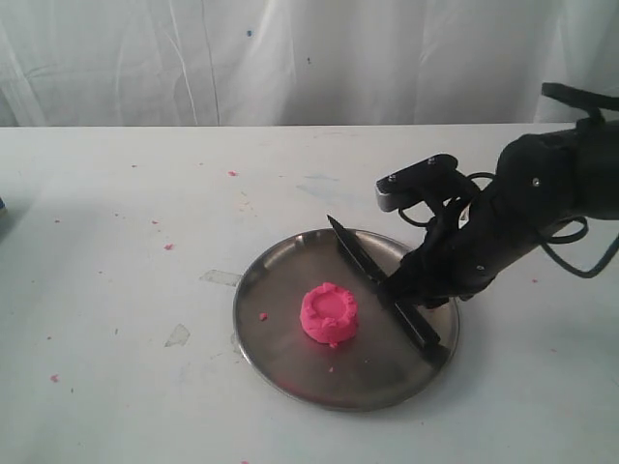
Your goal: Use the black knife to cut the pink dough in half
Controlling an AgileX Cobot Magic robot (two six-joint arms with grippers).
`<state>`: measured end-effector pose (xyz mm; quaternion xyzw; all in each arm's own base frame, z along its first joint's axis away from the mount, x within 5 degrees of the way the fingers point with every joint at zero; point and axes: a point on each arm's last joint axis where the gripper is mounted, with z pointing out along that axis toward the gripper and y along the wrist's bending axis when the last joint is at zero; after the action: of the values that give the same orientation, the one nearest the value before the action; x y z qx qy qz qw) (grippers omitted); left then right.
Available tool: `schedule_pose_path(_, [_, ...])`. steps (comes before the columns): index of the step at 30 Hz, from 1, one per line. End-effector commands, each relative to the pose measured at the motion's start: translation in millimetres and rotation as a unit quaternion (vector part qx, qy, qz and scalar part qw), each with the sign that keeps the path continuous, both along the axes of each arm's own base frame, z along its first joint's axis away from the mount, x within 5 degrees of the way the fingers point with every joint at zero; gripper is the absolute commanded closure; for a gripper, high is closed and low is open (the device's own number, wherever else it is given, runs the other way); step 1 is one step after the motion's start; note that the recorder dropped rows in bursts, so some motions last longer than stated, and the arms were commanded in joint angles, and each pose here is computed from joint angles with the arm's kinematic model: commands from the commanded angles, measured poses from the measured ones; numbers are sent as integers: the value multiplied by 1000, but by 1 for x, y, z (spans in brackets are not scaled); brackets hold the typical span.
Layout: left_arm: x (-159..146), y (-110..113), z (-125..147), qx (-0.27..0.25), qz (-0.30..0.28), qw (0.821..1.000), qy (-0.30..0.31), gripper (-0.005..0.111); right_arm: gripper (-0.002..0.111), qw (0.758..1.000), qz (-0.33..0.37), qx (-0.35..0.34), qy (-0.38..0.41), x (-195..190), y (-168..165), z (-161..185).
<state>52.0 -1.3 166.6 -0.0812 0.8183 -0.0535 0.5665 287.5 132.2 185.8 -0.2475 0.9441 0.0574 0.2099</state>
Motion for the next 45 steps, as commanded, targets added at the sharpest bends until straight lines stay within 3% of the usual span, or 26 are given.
schedule_pose_path(1, [0, 0, 0, -2, -3, 1000, -1, 107, 68, 1000, 0, -3, 16, 5, 3, -17])
schedule_pose_path(24, [0, 0, 0, -2, -3, 1000, -1, 107, 68, 999, -6, -12, 34, 14, 6, -50])
schedule_pose_path(36, [0, 0, 0, -2, -3, 1000, -1, 107, 102, 1000, -5, -7, 23, 17, 8, -41])
schedule_pose_path(41, [0, 0, 0, -2, -3, 1000, -1, 107, 105, 1000, 11, -18, 13, 12, 4, -22])
schedule_pose_path(45, [0, 0, 0, -2, -3, 1000, -1, 107, 105, 997, 23, -44, 53, -2, -3, -9])
